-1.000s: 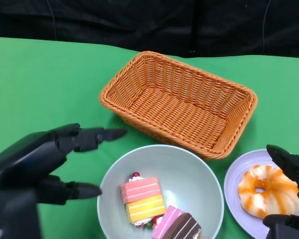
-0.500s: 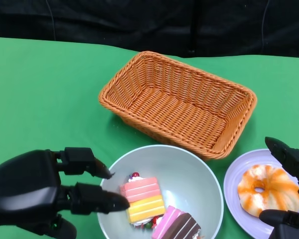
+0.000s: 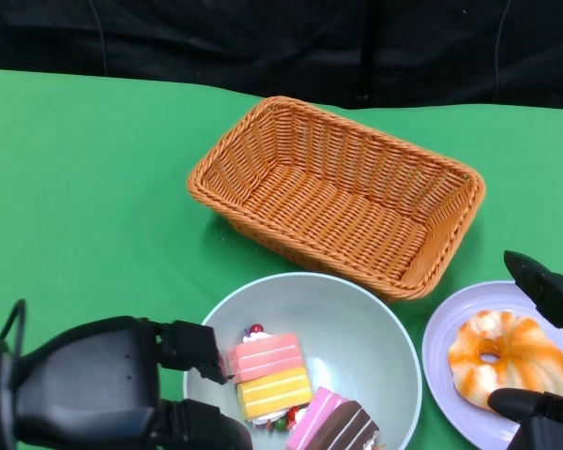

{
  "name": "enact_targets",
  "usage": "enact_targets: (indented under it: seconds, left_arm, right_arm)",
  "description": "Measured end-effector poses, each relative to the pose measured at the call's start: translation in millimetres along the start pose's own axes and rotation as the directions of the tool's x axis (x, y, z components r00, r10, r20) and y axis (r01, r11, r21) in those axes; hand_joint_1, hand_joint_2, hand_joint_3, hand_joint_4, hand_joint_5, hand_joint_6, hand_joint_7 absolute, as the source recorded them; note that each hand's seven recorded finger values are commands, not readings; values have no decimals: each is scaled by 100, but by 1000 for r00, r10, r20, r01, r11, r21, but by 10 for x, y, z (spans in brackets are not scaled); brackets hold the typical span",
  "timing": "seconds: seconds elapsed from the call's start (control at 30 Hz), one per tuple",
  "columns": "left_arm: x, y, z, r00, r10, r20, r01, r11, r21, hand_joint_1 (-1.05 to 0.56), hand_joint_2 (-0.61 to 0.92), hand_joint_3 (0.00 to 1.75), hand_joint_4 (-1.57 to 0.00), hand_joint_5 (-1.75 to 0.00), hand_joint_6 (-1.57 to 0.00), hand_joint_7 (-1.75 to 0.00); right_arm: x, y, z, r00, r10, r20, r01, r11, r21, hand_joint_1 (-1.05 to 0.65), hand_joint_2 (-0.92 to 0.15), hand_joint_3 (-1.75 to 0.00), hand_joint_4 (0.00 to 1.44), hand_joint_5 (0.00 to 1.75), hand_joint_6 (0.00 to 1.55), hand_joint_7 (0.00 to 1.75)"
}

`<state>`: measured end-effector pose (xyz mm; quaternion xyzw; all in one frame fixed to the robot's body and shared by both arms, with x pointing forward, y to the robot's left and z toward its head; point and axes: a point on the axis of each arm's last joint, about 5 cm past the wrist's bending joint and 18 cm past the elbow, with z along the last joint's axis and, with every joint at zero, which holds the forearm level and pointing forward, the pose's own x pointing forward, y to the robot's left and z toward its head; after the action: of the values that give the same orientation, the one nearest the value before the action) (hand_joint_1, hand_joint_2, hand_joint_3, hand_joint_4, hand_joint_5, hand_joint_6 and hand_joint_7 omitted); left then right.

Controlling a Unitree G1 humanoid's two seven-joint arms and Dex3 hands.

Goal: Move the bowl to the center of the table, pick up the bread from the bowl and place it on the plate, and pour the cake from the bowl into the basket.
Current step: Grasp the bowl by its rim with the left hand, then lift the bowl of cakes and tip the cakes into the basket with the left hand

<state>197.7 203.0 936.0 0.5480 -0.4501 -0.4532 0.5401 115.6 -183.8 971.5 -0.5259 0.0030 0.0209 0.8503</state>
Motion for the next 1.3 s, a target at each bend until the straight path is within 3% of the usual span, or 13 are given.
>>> enact_targets:
  seconds: [0.1, 0.3, 0.47, 0.53, 0.63, 0.7, 0.77, 0.8, 0.83, 0.9, 1.07, 1.17, 1.3]
  left_arm:
    - [64, -28, -21, 999, -49, 9, 49, 998, 35, -49, 85, 0, -45, -68, -73, -6]
    - [205, -124, -49, 996, -92, 17, 90, 992, 94, -44, 84, 0, -46, -86, -83, -6]
    - [256, -221, -102, 993, -120, 1, 119, 988, 99, -40, 82, 0, -82, -72, -111, -8]
    - [298, -290, -147, 995, -98, 15, 96, 991, 88, -40, 79, 0, -88, -92, -121, -8]
    - [356, -364, -212, 998, -35, 54, 30, 994, 101, -41, 81, 0, -89, -149, -133, -9]
    - [374, -416, -248, 997, 15, 73, -24, 992, 128, -40, 83, 1, -89, -166, -137, -13]
    - [377, -462, -283, 993, 56, 101, -71, 985, 155, -39, 85, 1, -89, -172, -138, -15]
    - [373, -478, -293, 991, 70, 117, -89, 983, 163, -38, 88, 1, -91, -174, -117, -63]
    - [362, -497, -299, 986, 99, 133, -120, 979, 163, -37, 89, 1, -92, -174, -101, -95]
    - [342, -516, -302, 970, 178, 163, -203, 967, 153, -34, 91, 2, -92, -175, -85, -127]
    - [237, -414, -306, 955, 228, 190, -258, 953, 157, -32, 92, 4, -91, -175, -80, -138]
    - [156, -326, -269, 955, 247, 166, -270, 953, 134, -28, 90, 3, -93, -175, -83, -142]
    - [46, -221, -245, 951, 281, 126, -298, 945, 137, -27, 91, 5, -95, -175, -81, -154]
  right_arm:
    - [-11, -17, 18, 1000, -11, 10, 11, 1000, 12, -71, -92, -31, 0, 46, 11, 2]
    - [-56, -62, 65, 999, -31, 37, 29, 999, 43, -70, -92, -31, 0, 49, 10, 2]
    - [-97, -62, 95, 998, -43, 36, 40, 997, 72, -69, -92, -29, 0, 57, 14, 4]
    - [-103, -64, 103, 998, -48, 38, 44, 996, 81, -68, -92, -27, 2, 60, 16, 5]
    - [-100, -39, 118, 993, -105, 60, 96, 986, 140, -56, -92, -14, 14, 74, 32, 13]
    - [-85, 0, 132, 976, -196, 97, 174, 964, 198, -54, -92, -14, 22, 80, 39, 17]
    - [-68, 55, 128, 955, -275, 115, 240, 938, 250, -53, -92, -15, 25, 82, 41, 18]
    - [-65, 76, 119, 947, -299, 121, 259, 929, 266, -53, -92, -21, 29, 85, 42, 20]
    - [-64, 96, 107, 937, -324, 128, 278, 918, 283, -52, -92, -23, 31, 87, 42, 20]
    - [-57, 126, 86, 924, -358, 137, 304, 901, 310, -50, -92, -25, 33, 89, 42, 21]
    - [-68, 143, 35, 904, -405, 133, 345, 879, 331, -46, -92, -22, 36, 93, 42, 24]
    - [-62, 161, 26, 892, -428, 144, 355, 863, 360, -42, -92, -20, 33, 109, 19, 75]
    - [-54, 185, 14, 889, -433, 151, 354, 857, 375, -43, -92, -18, 34, 109, 16, 88]
